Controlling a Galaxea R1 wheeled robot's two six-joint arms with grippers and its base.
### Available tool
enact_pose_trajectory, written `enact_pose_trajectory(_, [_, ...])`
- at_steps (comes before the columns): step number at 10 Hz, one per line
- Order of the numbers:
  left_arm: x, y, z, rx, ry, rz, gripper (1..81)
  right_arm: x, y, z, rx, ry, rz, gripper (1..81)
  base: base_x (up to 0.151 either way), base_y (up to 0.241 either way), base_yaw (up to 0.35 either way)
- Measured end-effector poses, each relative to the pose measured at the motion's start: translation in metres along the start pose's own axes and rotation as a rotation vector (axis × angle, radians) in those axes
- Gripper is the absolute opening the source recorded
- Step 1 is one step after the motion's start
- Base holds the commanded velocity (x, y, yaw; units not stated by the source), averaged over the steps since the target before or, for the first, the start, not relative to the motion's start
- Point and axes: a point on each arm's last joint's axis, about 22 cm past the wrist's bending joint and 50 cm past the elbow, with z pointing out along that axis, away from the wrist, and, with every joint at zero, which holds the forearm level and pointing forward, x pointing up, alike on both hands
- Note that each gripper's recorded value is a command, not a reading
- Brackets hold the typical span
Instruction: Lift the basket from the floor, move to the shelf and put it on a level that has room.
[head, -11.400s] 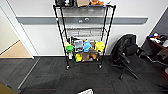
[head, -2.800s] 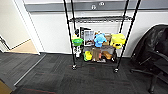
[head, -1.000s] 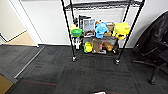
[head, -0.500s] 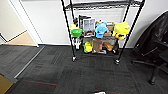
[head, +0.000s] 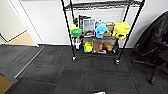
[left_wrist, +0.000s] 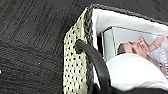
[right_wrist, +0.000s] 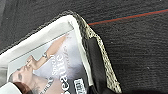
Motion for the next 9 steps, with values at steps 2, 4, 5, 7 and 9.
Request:
enact_pose_trajectory(2, [-0.001,0.003,0.000,-0.007,-0.003,-0.001,1.0,-0.001,0.000,0.000,0.000,0.000,0.001,1.0,0.000,0.000,0.000])
enact_pose_trajectory(4, [-0.007,0.007,-0.002,-0.020,-0.031,-0.003,1.0,-0.001,0.001,0.000,0.000,0.000,0.011,1.0,0.000,0.000,0.000])
enact_pose_trajectory(5, [-0.013,0.009,-0.005,-0.031,-0.057,-0.004,1.0,-0.001,0.003,-0.001,-0.001,0.005,0.025,1.0,0.000,0.000,0.000])
enact_pose_trajectory(7, [-0.020,0.006,-0.015,-0.048,-0.102,-0.011,1.0,-0.007,0.006,-0.004,0.009,0.006,0.057,1.0,0.000,0.000,0.000])
enact_pose_trajectory(9, [-0.020,-0.004,-0.029,-0.057,-0.119,-0.014,1.0,-0.028,0.002,-0.008,0.040,-0.007,0.120,1.0,0.000,0.000,0.000])
